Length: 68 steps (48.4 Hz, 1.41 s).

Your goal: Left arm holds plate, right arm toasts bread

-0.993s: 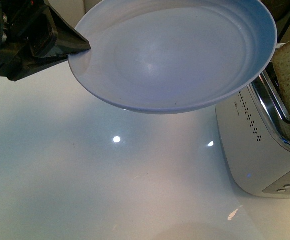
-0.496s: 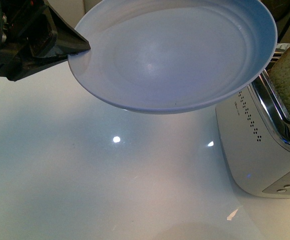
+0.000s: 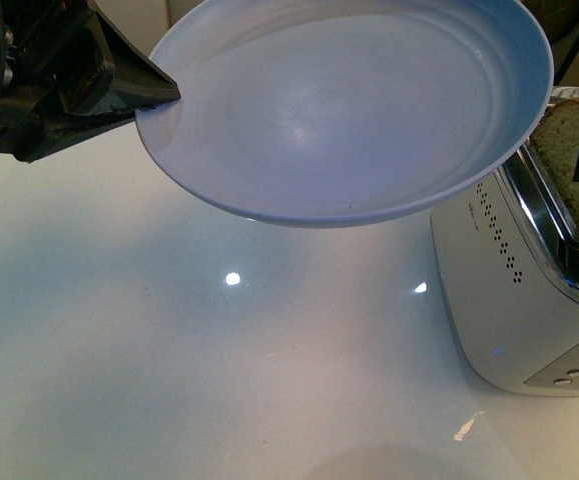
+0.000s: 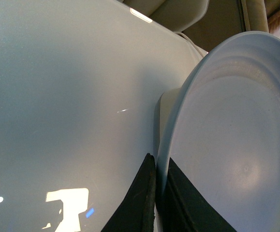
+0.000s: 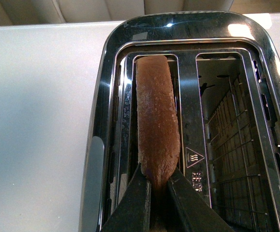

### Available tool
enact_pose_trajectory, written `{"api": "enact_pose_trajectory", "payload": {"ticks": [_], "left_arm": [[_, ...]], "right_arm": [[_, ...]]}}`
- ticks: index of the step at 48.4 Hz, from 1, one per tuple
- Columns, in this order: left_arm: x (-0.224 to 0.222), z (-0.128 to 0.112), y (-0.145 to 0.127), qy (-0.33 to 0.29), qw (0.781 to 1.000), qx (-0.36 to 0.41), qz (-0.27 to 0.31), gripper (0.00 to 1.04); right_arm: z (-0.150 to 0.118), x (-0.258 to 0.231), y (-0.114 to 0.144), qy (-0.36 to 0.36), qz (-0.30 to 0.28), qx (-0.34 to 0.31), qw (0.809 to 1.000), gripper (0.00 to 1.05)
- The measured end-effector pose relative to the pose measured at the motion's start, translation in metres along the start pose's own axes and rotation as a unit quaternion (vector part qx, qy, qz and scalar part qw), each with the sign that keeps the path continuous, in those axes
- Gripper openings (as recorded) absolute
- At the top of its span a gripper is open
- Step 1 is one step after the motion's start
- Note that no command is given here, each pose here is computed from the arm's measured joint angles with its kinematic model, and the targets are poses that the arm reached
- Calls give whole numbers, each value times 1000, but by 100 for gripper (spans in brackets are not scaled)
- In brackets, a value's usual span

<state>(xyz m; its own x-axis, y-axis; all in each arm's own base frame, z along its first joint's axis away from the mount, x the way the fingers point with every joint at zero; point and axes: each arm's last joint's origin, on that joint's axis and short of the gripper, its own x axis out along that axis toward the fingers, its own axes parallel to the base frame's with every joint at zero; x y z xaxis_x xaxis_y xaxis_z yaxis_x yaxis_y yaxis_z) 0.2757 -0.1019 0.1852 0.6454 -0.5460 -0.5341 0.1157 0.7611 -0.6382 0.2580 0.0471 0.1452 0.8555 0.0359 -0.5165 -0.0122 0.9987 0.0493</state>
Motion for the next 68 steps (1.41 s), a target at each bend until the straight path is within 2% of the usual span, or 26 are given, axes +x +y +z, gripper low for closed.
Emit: {"api": "enact_pose_trajectory", "payload": {"ticks": [10, 15, 24, 33, 40, 50, 63, 65, 68], "left_arm": [[0, 0, 0, 0, 1000, 0, 0, 3], [0, 0, 0, 0, 1000, 0, 0, 3], [0, 0, 0, 0, 1000, 0, 0, 3], [0, 0, 0, 0, 1000, 0, 0, 3], [0, 0, 0, 0, 1000, 0, 0, 3], [0, 0, 0, 0, 1000, 0, 0, 3], [0, 0, 0, 0, 1000, 0, -1, 3], [0, 0, 0, 0, 1000, 0, -1, 3], [0, 0, 0, 0, 1000, 0, -1, 3]], "right_arm": [[-2, 8, 1, 5, -5, -4, 1000, 3], [-2, 8, 0, 4, -6, -5, 1000, 23], [1, 3, -3, 0, -13, -2, 1000, 45], [17, -22, -11, -43, -29, 9, 999, 80], [27, -42, -18, -87, -65, 17, 994, 97], [34, -75, -30, -153, -130, 22, 979, 96], [33, -80, -31, -160, -134, 16, 978, 96], [32, -79, -32, -169, -118, 13, 978, 94], [28, -81, -35, -221, -52, 1, 974, 84]]}}
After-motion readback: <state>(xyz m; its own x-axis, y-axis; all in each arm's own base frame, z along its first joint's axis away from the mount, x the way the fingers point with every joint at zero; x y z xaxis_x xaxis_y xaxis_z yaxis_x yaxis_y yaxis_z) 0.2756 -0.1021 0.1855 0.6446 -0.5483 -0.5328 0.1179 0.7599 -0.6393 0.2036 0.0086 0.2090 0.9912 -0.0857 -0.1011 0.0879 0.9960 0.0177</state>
